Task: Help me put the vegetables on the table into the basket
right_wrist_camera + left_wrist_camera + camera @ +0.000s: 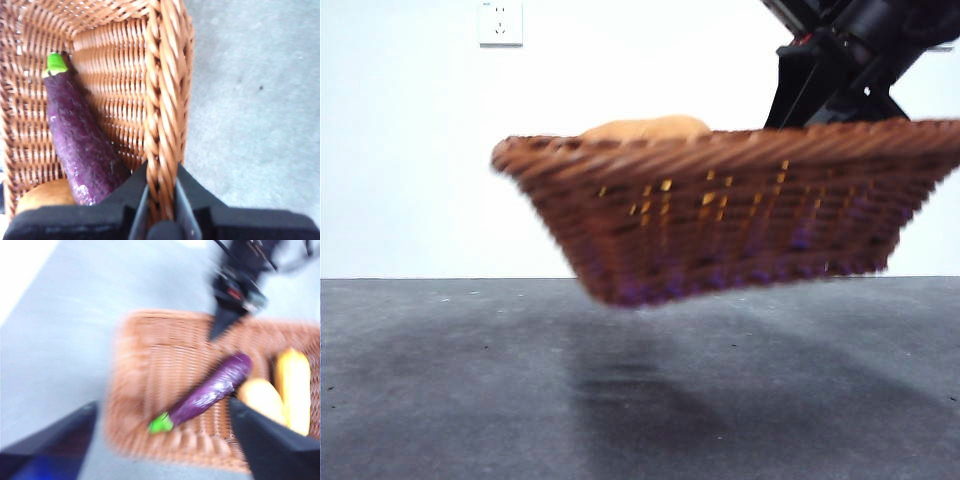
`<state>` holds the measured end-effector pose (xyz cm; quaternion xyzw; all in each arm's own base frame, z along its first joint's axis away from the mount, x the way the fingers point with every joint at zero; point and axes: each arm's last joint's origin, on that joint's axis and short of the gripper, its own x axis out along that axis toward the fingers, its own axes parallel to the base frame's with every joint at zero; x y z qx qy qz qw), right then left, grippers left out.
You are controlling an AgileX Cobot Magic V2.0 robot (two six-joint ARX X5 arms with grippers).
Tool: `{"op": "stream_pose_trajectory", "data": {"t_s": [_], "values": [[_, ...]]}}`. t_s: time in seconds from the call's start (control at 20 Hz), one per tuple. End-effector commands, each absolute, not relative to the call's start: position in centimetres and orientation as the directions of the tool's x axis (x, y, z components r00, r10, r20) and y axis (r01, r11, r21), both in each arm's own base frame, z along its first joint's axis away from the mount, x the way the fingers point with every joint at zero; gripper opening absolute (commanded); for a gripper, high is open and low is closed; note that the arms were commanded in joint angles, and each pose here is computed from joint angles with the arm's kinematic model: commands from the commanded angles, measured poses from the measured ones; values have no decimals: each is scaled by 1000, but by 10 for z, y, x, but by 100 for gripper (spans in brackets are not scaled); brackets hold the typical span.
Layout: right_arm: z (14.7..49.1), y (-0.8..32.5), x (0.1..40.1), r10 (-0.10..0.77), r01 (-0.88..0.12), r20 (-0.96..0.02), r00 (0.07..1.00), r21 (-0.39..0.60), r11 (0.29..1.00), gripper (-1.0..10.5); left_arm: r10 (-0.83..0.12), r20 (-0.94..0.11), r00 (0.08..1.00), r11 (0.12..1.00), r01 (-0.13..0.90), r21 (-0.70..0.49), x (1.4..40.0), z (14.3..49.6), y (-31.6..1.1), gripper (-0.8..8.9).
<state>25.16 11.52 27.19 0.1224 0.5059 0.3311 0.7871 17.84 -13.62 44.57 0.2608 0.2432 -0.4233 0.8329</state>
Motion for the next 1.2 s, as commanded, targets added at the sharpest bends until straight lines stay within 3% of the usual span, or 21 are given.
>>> {"op": "stream_pose_trajectory", "data": {"t_s": [0.05,0.2,0.35,0.55,0.85,1.2], "values": [[309,104,262,661,-398,-666,346,533,746,-8,-578,-531,620,640,748,175,149,467,-100,-7],[352,78,268,584,-361,-669,460,460,811,-8,-576,-410,708,715,679,169,105,486,-64,-6],[363,48,271,516,-300,-685,514,420,857,-8,-577,-385,720,729,667,155,70,488,-44,-6],[338,15,291,442,-204,-763,471,394,896,-8,-571,-410,711,734,666,132,51,484,-33,-6],[276,5,337,346,-129,-871,349,321,938,-8,-521,-438,733,762,631,149,51,481,-32,-6],[225,-8,367,322,-72,-903,284,315,947,-8,-520,-443,730,762,631,146,52,481,-32,-6]]}}
